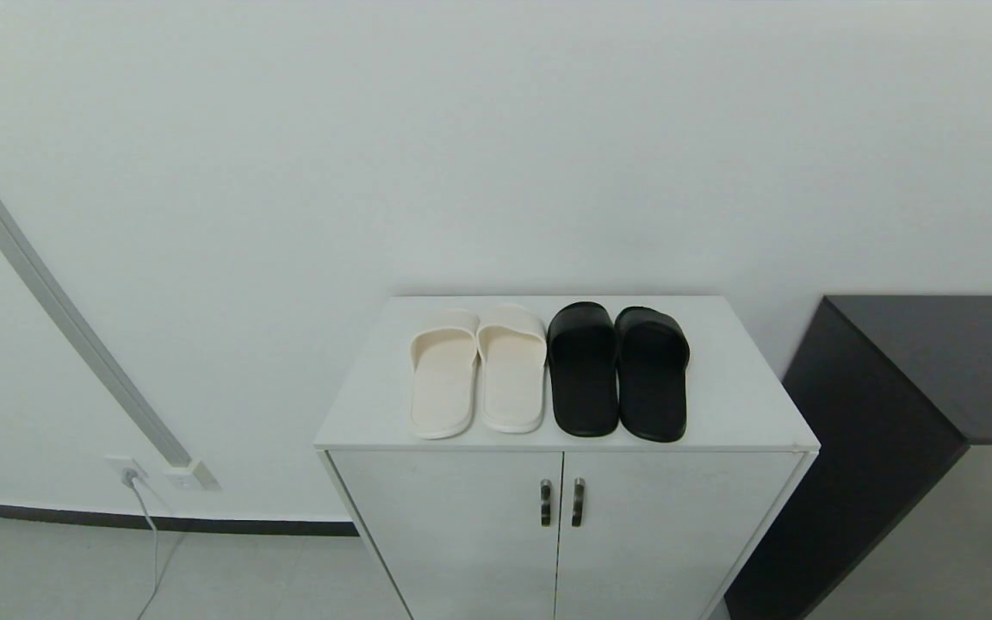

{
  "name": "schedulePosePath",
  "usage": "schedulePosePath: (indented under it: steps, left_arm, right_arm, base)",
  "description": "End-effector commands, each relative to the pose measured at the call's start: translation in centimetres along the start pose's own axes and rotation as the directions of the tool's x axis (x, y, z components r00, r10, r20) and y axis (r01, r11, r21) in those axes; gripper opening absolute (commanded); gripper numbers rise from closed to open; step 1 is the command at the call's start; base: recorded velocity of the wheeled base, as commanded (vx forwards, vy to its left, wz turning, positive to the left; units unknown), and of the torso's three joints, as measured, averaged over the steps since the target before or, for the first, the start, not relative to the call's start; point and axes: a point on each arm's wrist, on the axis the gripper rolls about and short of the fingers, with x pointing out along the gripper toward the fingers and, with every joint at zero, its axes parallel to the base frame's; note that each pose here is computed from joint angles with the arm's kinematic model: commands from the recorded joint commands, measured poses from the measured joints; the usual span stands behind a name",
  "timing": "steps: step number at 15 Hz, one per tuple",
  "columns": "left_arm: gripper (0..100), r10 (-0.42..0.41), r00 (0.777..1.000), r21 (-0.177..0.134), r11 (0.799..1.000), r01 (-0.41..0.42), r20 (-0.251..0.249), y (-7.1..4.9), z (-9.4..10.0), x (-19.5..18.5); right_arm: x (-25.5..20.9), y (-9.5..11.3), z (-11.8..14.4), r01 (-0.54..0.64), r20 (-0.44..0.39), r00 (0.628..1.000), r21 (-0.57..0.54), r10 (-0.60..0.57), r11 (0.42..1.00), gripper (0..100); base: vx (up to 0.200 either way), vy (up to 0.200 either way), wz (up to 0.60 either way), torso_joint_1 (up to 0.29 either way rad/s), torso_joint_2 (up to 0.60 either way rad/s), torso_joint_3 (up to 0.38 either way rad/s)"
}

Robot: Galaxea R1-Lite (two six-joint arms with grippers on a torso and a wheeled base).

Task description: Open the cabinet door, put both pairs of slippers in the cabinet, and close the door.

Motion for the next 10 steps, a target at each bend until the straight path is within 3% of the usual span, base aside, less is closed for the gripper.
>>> schedulePosePath:
  steps: [1, 5, 6, 7, 8, 10]
  left_arm:
    - [0, 0.001, 1.000, -0.001, 1.000, -0.001, 0.000, 0.0, 0.0, 0.0]
    - [0, 0.001, 1.000, -0.003, 1.000, -0.001, 0.000, 0.0, 0.0, 0.0]
    - [0, 0.001, 1.000, -0.001, 1.000, -0.001, 0.000, 0.0, 0.0, 0.0]
    - [0, 0.001, 1.000, -0.001, 1.000, -0.001, 0.000, 0.0, 0.0, 0.0]
    - [0, 0.001, 1.000, -0.001, 1.000, -0.001, 0.000, 0.0, 0.0, 0.0]
    - [0, 0.001, 1.000, -0.001, 1.000, -0.001, 0.000, 0.0, 0.0, 0.0]
  right_arm:
    - [0.0, 0.0, 0.1, 0.003, 0.004, 1.000, -0.010, -0.003, 1.000, 100]
    - [-0.1, 0.0, 0.5, 0.008, 0.017, 1.000, -0.004, -0.008, 1.000, 100]
    - [-0.9, 0.0, 4.9, 0.001, 0.112, 0.994, 0.041, -0.005, 0.999, 100]
    - [-1.0, -0.1, 8.8, -0.018, 0.112, 0.994, 0.129, 0.004, 0.991, 100]
    - [-0.2, -0.1, 9.2, -0.015, 0.028, 1.000, 0.103, 0.012, 0.995, 100]
    - [1.3, 0.0, 7.7, -0.070, -0.095, 0.993, 0.061, 0.076, 0.996, 100]
  base:
    - [0.000, 0.000, 0.00, 0.000, 0.00, 0.000]
    - [0.000, 0.000, 0.00, 0.000, 0.00, 0.000]
    - [0.000, 0.000, 0.00, 0.000, 0.00, 0.000]
    - [0.000, 0.000, 0.00, 0.000, 0.00, 0.000]
    - [0.000, 0.000, 0.00, 0.000, 0.00, 0.000]
    - [0.000, 0.000, 0.00, 0.000, 0.00, 0.000]
